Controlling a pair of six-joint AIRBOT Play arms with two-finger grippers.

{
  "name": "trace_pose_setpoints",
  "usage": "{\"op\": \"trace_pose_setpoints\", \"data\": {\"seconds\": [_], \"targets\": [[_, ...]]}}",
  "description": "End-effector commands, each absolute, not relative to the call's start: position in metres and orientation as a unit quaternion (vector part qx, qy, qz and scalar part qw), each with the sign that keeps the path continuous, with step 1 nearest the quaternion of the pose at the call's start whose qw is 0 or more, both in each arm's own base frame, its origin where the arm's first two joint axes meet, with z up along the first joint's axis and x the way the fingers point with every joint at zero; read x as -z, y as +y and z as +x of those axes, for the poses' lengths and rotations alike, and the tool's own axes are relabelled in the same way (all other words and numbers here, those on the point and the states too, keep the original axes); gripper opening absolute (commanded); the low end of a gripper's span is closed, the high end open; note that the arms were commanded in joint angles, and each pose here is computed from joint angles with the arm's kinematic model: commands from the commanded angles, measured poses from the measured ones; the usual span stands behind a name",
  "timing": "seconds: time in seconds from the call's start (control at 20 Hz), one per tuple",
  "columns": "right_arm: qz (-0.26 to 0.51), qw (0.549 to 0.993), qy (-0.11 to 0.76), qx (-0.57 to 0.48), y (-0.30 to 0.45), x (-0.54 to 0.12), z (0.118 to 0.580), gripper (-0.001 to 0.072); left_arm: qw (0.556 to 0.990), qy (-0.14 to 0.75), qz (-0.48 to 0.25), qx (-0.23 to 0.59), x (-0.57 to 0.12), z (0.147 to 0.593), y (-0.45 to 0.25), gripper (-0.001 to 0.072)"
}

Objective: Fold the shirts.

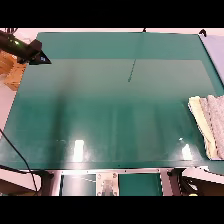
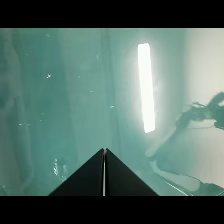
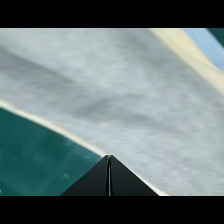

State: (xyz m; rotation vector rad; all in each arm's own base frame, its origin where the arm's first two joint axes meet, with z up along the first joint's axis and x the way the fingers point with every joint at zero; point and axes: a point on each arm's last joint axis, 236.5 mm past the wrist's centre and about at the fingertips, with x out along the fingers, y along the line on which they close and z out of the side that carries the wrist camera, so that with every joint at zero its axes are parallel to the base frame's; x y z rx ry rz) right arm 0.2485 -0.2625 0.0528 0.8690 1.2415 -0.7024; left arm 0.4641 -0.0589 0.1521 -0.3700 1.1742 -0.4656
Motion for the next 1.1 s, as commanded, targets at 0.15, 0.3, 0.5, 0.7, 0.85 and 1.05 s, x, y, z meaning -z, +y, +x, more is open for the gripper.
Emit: {"op": "trace_pose_setpoints", "data": {"seconds": [0.15, 0.3, 0.5, 0.7, 0.85, 1.05], "targets": [[0.239, 0.775, 0.574, 0.111, -0.113, -0.092, 0.331, 0.0011, 0.783, 0.557, -0.140, 0.240, -0.182, 0.394, -0.092, 0.0021], [0.212, 0.752, 0.621, 0.050, -0.038, -0.049, 0.284, 0.0012, 0.768, 0.575, -0.141, 0.243, -0.153, 0.331, -0.116, 0.0021], [0.224, 0.738, 0.635, -0.048, 0.055, 0.001, 0.221, 0.0012, 0.752, 0.595, -0.174, 0.223, -0.078, 0.257, -0.132, 0.0022], [0.222, 0.736, 0.633, -0.087, 0.081, 0.002, 0.215, 0.0012, 0.734, 0.616, -0.184, 0.216, -0.054, 0.233, -0.132, 0.0023], [0.219, 0.729, 0.642, -0.091, 0.084, 0.003, 0.209, 0.0012, 0.746, 0.603, -0.187, 0.211, -0.055, 0.242, -0.131, 0.0023], [0.220, 0.729, 0.642, -0.091, 0.084, 0.003, 0.209, 0.0012, 0.741, 0.608, -0.190, 0.211, -0.055, 0.239, -0.132, 0.0023]]}}
